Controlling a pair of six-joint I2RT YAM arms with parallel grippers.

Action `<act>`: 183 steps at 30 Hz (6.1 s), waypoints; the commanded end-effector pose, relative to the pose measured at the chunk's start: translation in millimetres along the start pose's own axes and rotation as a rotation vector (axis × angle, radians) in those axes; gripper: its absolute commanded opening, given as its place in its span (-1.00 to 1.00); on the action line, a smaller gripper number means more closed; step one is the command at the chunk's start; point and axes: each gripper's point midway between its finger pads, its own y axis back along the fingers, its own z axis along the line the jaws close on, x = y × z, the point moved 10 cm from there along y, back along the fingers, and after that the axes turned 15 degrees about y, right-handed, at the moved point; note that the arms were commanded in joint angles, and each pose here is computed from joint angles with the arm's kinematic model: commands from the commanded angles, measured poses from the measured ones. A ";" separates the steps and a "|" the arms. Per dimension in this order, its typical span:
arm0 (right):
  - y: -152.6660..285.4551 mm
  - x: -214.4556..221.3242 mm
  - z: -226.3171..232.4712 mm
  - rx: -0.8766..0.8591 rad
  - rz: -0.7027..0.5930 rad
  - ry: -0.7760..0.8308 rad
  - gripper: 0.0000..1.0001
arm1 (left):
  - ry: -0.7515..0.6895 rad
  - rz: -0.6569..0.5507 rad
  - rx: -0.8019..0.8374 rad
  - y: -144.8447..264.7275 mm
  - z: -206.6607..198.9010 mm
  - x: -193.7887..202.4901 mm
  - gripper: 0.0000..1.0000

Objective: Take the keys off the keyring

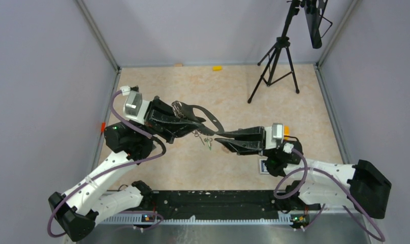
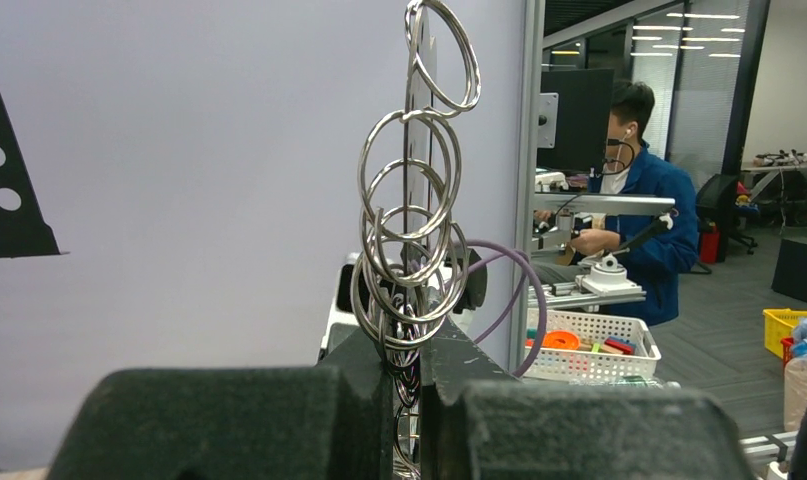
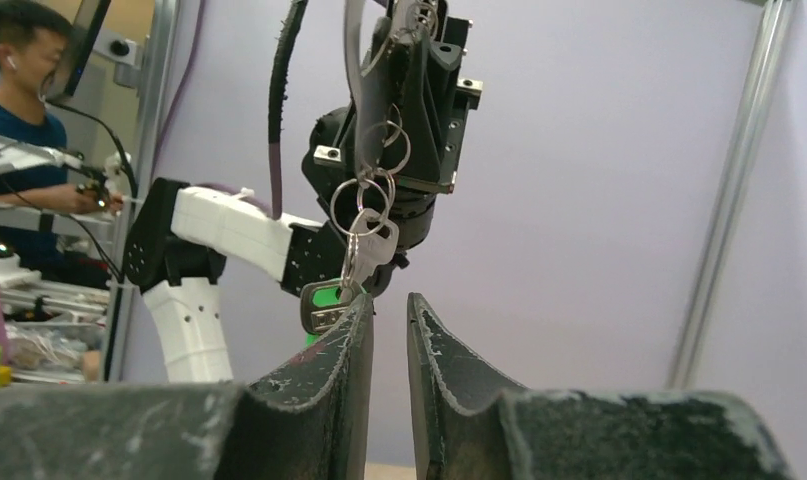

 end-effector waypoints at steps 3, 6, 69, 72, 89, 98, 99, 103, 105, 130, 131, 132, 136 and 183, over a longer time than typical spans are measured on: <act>-6.6 -13.1 0.0 0.033 -0.182 -0.107 -0.65 | -0.046 -0.048 0.030 -1.8 -5.5 -7.0 -1.00; -8.4 -10.2 -0.5 0.026 -0.177 -0.095 -0.65 | -0.037 -0.035 0.035 -2.5 -5.3 -6.9 -1.00; -31.4 -11.6 -6.5 -0.202 0.054 -0.029 -0.57 | 0.013 0.019 0.059 -3.0 -3.8 -2.5 -1.00; -33.3 -11.1 -8.4 -0.188 0.058 -0.028 -0.57 | 0.014 0.019 0.059 -3.1 -3.5 -2.4 -1.00; -38.5 -10.7 -12.7 -0.174 0.067 -0.017 -0.55 | 0.020 0.023 0.060 -3.4 -1.7 -1.7 -1.00; -40.2 -9.8 -14.6 -0.166 0.074 -0.012 -0.46 | 0.025 0.021 0.059 -3.4 -1.2 -1.2 -1.00; -40.6 -10.6 -14.6 -0.167 0.071 -0.011 -0.47 | 0.025 0.022 0.059 -3.3 -1.3 -1.2 -1.00; -40.2 -10.1 -13.8 -0.179 0.072 -0.012 -0.59 | 0.026 0.021 0.057 -3.0 -1.0 -0.7 -1.00; -39.8 -9.8 -13.2 -0.184 0.073 -0.012 -0.66 | 0.026 0.021 0.056 -3.0 -0.6 -0.5 -1.00; -31.2 -15.7 -16.5 -0.259 0.128 0.195 -1.00 | 0.029 0.005 0.023 -6.0 -1.5 -6.5 -1.00; -31.4 -16.7 -16.5 -0.277 0.131 0.215 -1.00 | 0.031 -0.003 0.012 -6.7 -0.9 -7.7 -1.00; -31.5 -18.5 -17.0 -0.293 0.131 0.239 -1.00 | 0.033 -0.013 0.001 -7.2 -0.3 -8.8 -1.00; -31.5 -22.1 -18.2 -0.363 0.140 0.319 -1.00 | 0.044 -0.045 -0.033 -9.1 1.9 -12.3 -1.00; -13.7 -23.0 -22.0 -0.181 0.203 0.323 -0.44 | 0.073 -0.027 -0.006 -9.7 5.0 -8.5 -1.00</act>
